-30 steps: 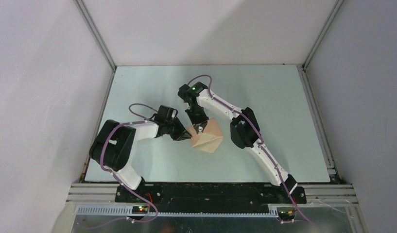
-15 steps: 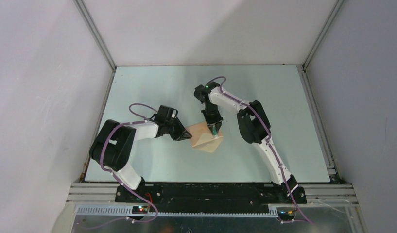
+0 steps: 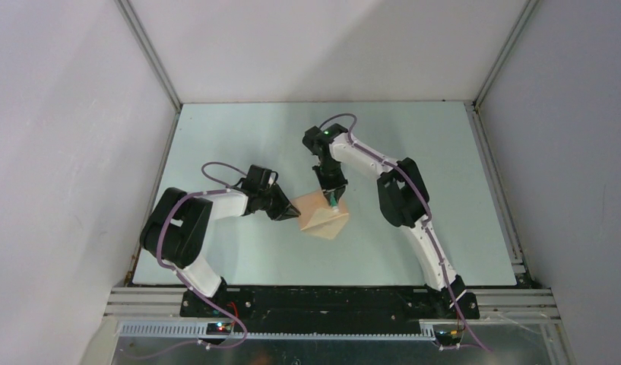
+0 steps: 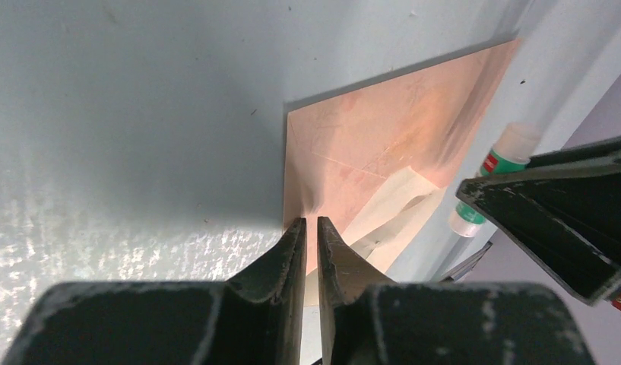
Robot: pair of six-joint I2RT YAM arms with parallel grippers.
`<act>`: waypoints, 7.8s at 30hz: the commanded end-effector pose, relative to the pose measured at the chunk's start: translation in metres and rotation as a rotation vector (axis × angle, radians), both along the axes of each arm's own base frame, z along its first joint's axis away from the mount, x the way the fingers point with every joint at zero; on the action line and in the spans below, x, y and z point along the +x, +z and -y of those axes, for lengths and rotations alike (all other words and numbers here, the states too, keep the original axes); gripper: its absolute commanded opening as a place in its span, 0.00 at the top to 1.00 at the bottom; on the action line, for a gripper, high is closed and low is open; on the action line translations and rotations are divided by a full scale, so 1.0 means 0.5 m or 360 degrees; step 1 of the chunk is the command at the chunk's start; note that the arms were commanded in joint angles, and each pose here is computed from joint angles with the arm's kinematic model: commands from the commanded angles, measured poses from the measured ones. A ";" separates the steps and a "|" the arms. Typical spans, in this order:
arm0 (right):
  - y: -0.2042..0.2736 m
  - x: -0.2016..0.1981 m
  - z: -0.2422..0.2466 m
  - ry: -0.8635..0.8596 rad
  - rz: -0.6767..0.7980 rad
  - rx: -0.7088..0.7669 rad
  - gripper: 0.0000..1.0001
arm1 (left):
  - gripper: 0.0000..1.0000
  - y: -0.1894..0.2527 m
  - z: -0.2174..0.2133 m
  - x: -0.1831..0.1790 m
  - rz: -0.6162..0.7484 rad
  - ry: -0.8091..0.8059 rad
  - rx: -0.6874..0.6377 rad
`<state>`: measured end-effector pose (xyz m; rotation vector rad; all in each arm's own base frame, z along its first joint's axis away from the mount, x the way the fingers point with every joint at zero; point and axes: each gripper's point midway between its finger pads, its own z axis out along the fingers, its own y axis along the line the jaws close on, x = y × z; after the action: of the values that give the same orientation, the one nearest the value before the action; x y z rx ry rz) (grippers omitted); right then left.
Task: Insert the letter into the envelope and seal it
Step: Place the solid glue at the center of the board, then seal the envelope flap on the envelope.
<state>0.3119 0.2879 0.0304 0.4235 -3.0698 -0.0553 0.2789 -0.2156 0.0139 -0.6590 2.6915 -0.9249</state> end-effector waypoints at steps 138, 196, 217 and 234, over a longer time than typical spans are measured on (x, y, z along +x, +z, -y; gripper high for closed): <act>0.021 -0.244 -0.075 -0.0832 0.0100 0.1080 0.08 | 0.76 0.011 -0.009 0.139 0.0069 -0.0111 0.0171; 0.053 0.001 -0.108 -0.0618 0.0471 0.1045 0.38 | 0.78 -0.035 0.003 0.097 -0.0024 -0.0226 0.0192; 0.018 0.070 -0.078 -0.0725 0.0468 0.1032 1.00 | 0.78 -0.020 -0.001 0.092 -0.0007 -0.0253 0.0205; -0.081 0.073 -0.058 -0.0738 0.0377 0.0939 1.00 | 0.77 0.101 0.001 0.072 0.0175 -0.0236 0.0174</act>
<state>0.3461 0.3279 0.0124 -0.3152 -3.2269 -1.1075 0.3167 -0.2140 0.0290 -0.4449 2.7828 -0.8033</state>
